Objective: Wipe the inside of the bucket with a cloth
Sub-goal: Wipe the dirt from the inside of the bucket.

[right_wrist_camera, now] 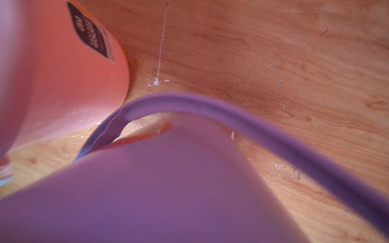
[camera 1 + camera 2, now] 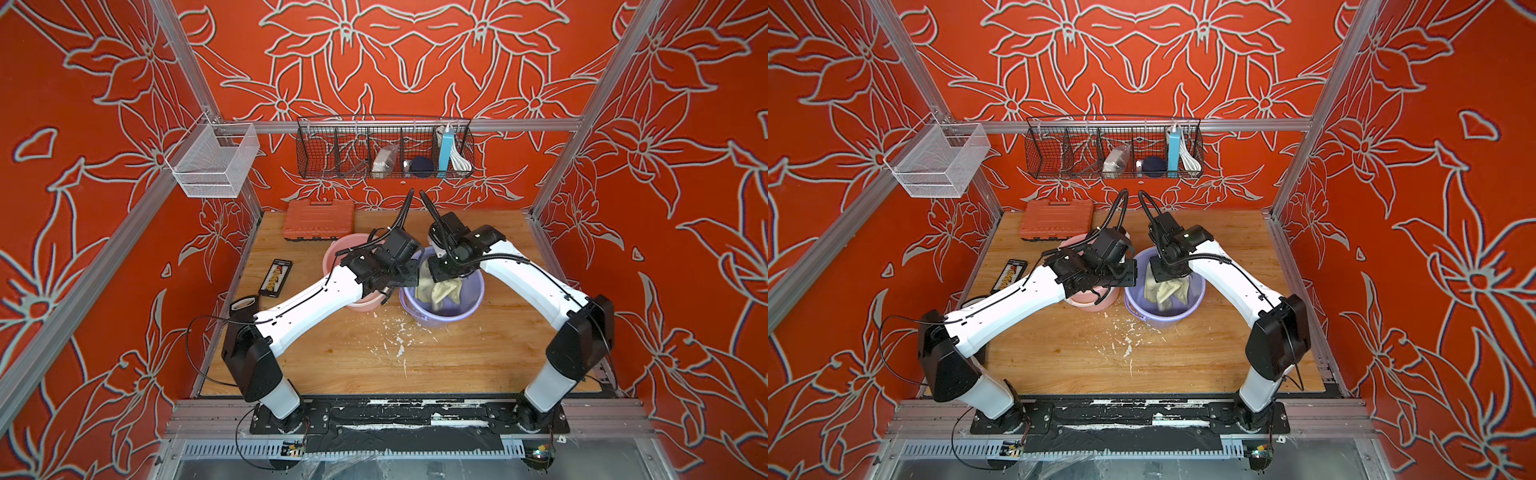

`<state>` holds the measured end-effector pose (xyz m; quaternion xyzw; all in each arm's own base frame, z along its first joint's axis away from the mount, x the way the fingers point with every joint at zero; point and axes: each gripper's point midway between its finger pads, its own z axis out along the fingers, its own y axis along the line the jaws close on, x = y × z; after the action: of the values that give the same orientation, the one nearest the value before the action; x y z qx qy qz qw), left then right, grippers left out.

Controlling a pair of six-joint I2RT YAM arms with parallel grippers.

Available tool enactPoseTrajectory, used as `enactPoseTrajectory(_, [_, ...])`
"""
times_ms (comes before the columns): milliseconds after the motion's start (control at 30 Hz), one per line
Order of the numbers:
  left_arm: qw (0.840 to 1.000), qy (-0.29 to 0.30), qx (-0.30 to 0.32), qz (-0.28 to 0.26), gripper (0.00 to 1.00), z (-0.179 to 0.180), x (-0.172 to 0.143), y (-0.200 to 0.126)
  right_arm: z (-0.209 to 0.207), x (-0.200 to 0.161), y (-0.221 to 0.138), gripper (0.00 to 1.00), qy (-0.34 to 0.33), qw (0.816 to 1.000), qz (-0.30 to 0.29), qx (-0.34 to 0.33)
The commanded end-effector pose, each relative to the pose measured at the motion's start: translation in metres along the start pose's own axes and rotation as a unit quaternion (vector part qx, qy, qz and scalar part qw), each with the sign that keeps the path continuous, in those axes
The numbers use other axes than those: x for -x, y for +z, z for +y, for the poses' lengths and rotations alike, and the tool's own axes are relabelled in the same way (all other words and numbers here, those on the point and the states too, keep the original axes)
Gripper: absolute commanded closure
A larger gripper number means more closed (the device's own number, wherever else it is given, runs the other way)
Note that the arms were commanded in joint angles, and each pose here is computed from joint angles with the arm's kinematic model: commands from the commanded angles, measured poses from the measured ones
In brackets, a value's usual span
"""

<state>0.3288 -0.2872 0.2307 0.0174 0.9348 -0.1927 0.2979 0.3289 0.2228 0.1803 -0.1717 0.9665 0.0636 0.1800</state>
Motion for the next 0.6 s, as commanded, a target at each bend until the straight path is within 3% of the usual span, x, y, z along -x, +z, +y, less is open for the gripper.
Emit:
enactPoseTrajectory(0, [1.000, -0.021, 0.007, -0.001, 1.00, 0.005, 0.008, -0.016, -0.019, 0.000, 0.003, 1.00, -0.020, 0.998, -0.008, -0.056])
enactPoseTrajectory(267, [0.999, -0.040, 0.007, 0.009, 1.00, 0.006, 0.016, -0.011, -0.038, -0.021, 0.013, 1.00, -0.060, 0.993, -0.003, -0.100])
enactPoseTrajectory(567, [0.998, -0.043, 0.021, 0.043, 1.00, 0.009, 0.013, 0.009, -0.021, -0.034, 0.014, 1.00, -0.100, 0.994, -0.030, -0.036])
